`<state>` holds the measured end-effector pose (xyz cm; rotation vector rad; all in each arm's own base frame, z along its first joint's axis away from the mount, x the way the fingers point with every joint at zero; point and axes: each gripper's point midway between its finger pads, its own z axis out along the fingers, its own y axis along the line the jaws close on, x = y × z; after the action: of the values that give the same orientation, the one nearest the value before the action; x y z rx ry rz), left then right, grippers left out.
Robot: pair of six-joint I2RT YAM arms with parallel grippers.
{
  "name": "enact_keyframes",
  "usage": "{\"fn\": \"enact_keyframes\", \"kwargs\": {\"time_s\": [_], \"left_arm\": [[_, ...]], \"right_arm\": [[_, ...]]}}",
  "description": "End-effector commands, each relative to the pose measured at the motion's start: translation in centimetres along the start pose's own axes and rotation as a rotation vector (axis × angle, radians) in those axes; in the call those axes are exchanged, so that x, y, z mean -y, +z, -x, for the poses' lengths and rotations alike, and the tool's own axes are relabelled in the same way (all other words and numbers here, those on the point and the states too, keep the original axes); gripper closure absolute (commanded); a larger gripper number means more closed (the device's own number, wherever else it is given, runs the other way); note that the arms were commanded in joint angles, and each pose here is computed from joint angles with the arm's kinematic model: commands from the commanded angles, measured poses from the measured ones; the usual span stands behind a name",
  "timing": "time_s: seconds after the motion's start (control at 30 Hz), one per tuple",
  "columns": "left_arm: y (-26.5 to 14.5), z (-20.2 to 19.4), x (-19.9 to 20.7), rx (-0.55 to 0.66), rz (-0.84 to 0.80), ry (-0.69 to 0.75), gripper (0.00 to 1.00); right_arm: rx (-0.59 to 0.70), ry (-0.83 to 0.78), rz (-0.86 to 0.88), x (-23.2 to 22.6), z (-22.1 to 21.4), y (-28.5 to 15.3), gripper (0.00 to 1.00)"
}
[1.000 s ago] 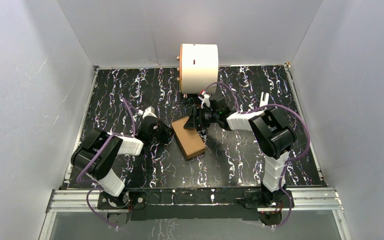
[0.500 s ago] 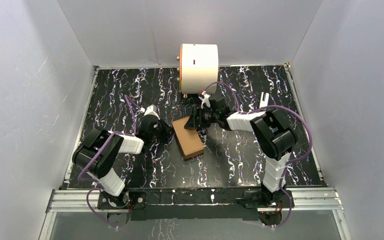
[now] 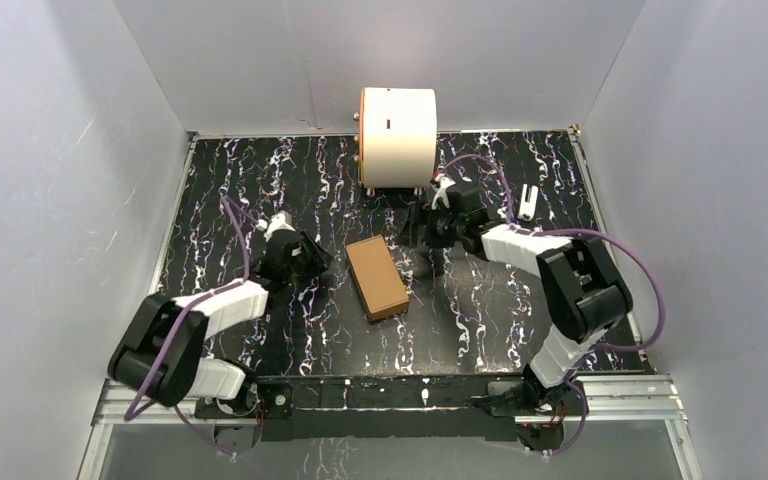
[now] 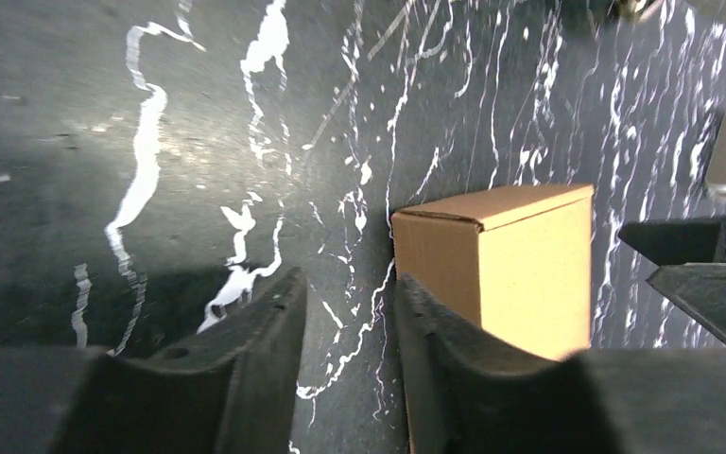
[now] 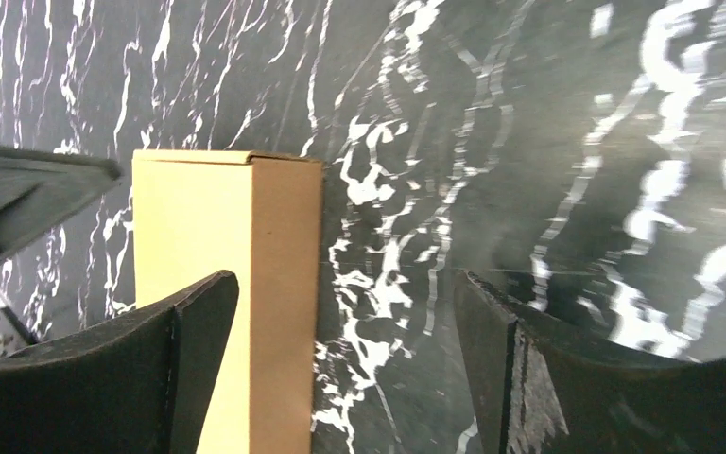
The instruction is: Fold the paper box
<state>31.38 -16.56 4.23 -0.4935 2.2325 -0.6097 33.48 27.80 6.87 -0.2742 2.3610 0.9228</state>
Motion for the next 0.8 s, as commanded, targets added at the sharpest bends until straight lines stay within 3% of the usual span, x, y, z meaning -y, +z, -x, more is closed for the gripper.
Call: {"fn": "enact_keyframes", "kwargs": {"time_s": [0.0, 0.1, 0.2, 0.4, 0.63, 0.77], "left_arm": [[-3.0, 3.2, -1.4, 0.092, 0.081, -0.029, 0.53], [-5.9, 5.8, -1.3, 0.163, 0.103, -0.018, 0.30], [-10.0, 8.5, -0.8, 0.244, 0.119, 0.023, 0.18], [-18.5, 13.4, 0.7, 0.443, 0.097, 0.160, 0.09], [-27.8, 15.7, 2.0, 0.649, -0.014, 0.229, 0.09], [-31.1, 15.8, 1.7, 0.743, -0.057, 0.238, 0.09]], "right_arm": [[0.109, -0.040, -0.110, 2.1, 3.0, -3.8, 0.04], [0.176, -0.058, -0.215, 3.7, 4.3, -7.0, 0.01], [0.251, -0.084, -0.336, 5.3, 5.1, -10.6, 0.02], [0.445, -0.170, -0.541, 6.1, 6.4, -18.8, 0.01], [0.640, -0.231, -0.560, 3.7, 6.2, -26.3, 0.02], [0.736, -0.267, -0.542, 2.9, 5.5, -28.7, 0.01]]}}
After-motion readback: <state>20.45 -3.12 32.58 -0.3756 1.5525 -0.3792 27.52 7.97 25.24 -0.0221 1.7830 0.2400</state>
